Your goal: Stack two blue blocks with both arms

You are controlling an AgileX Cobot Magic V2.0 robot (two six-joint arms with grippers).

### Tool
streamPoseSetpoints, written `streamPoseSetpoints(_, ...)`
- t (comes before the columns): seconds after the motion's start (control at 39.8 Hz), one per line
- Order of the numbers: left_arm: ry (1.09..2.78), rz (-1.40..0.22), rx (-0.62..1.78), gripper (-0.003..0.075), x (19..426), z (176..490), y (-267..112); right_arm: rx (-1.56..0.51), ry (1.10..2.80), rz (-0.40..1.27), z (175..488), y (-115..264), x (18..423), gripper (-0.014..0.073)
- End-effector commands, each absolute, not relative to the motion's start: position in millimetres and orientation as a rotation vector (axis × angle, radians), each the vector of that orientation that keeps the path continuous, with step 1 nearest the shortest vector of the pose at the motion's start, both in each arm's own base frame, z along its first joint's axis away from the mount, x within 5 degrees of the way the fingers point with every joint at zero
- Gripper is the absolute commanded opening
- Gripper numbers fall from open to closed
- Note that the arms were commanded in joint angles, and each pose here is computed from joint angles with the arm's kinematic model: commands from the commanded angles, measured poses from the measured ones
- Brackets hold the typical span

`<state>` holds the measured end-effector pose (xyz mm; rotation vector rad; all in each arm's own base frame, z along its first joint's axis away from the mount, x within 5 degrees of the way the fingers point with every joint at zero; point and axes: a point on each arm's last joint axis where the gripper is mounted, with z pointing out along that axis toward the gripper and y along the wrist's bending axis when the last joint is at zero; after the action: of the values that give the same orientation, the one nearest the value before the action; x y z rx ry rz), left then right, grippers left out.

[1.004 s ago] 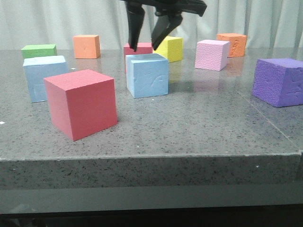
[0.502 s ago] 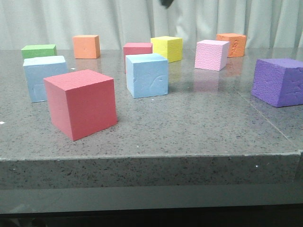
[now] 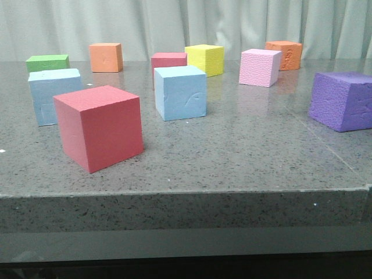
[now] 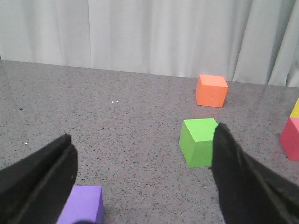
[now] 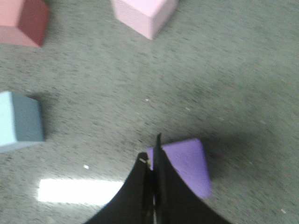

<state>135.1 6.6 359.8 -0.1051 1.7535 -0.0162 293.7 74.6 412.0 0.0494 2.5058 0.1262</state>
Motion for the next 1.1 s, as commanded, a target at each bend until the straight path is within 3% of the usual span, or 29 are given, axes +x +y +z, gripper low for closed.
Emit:
streamPoseSetpoints(0.0,1.632,-0.026,-0.108,0.0563,135.6,379.5,6.8,0.080,2.368,0.111,427.3,51.0,262.4,-0.0063)
streamPoseSetpoints(0.7,1.632,-0.026,-0.108,0.0563,135.6,379.5,6.8,-0.032,1.963,0.068,311.5,10.8,109.3,-0.0064)
streamPoseSetpoints(1.08,1.661,-0.083,-0.085,0.0563,139.7,379.1,-0.2,-0.043,1.859,0.097,306.3,10.1,96.9,-0.0068)
